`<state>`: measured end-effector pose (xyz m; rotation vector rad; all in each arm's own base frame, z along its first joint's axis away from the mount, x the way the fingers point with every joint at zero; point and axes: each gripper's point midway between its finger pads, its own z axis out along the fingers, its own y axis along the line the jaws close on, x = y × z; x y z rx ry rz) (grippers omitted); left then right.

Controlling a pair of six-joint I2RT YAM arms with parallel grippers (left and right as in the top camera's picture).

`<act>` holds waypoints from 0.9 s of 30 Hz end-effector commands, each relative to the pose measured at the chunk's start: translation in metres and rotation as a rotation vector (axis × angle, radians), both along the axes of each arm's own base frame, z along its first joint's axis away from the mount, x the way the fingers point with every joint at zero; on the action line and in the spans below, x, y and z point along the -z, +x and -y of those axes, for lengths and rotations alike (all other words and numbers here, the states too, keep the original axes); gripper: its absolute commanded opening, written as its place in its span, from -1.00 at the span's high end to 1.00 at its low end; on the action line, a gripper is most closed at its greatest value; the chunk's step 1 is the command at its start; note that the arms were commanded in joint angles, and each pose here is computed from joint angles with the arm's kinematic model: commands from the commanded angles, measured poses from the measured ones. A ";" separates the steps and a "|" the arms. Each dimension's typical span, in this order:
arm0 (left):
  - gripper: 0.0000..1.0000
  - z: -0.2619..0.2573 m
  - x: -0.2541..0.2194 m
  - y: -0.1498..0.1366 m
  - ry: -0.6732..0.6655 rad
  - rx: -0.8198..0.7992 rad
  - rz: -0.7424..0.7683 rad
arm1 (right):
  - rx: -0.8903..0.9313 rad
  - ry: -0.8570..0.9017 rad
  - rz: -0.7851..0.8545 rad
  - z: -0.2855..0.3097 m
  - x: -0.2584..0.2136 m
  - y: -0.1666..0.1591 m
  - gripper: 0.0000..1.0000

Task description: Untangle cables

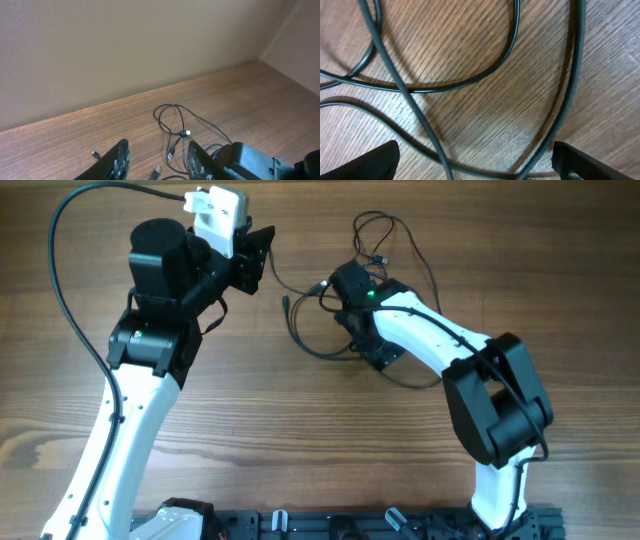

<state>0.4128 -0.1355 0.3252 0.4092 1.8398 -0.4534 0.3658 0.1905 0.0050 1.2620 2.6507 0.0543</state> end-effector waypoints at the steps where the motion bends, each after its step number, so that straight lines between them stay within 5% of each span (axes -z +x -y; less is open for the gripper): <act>1: 0.23 0.002 -0.018 -0.006 -0.008 0.020 0.046 | 0.012 -0.039 -0.019 0.005 0.016 -0.002 -0.99; 27: 0.20 0.004 -0.042 -0.023 -0.026 0.052 0.104 | 0.026 -0.160 -0.096 0.038 0.033 -0.013 -0.99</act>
